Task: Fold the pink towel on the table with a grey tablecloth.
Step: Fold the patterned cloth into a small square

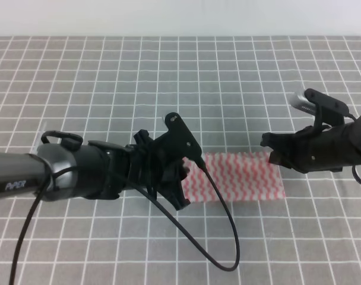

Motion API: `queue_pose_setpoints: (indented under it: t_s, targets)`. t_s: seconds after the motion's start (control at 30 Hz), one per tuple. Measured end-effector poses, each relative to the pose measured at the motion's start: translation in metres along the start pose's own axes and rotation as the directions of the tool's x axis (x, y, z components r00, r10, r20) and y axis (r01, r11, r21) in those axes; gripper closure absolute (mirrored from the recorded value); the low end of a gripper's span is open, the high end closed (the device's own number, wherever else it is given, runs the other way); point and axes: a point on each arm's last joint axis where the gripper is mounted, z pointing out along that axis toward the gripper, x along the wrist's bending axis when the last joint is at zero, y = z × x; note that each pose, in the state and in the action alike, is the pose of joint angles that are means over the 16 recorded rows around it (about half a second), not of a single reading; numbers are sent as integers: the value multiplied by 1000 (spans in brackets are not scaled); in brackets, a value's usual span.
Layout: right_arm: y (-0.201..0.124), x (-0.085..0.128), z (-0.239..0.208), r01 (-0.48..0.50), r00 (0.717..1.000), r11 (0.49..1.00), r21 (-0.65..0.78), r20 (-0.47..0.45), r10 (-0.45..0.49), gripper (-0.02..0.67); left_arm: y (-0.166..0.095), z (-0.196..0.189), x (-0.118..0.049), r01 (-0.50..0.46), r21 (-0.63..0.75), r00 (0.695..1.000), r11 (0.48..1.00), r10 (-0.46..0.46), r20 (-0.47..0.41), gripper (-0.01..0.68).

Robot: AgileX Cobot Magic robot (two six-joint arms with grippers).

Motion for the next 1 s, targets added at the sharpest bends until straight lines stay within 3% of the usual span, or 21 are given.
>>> queue_pose_setpoints:
  t_s: [0.2,0.37,0.47,0.7,0.9,1.0]
  targets:
    - [3,2,-2,3,1000,1000,-11,-6,-3,495,4,-7,5,9,-4,999,1000,-9,-31,401]
    - [5,5,-3,9,1000,1000,-9,-15,-10,433,12,-21,12,46,-27,996,999,-48,-79,354]
    - [7,8,-4,23,999,1000,-2,-27,-23,425,18,-34,19,124,-49,984,991,-129,-123,404]
    - [10,18,-9,80,995,995,53,-69,-77,539,30,-62,30,319,-135,924,938,-339,-178,541]
    - [9,24,-12,134,987,984,121,-106,-121,634,35,-73,33,480,-206,853,853,-508,-116,654]
    - [7,26,-14,151,984,977,152,-117,-134,662,35,-70,33,515,-213,843,830,-536,-51,666]
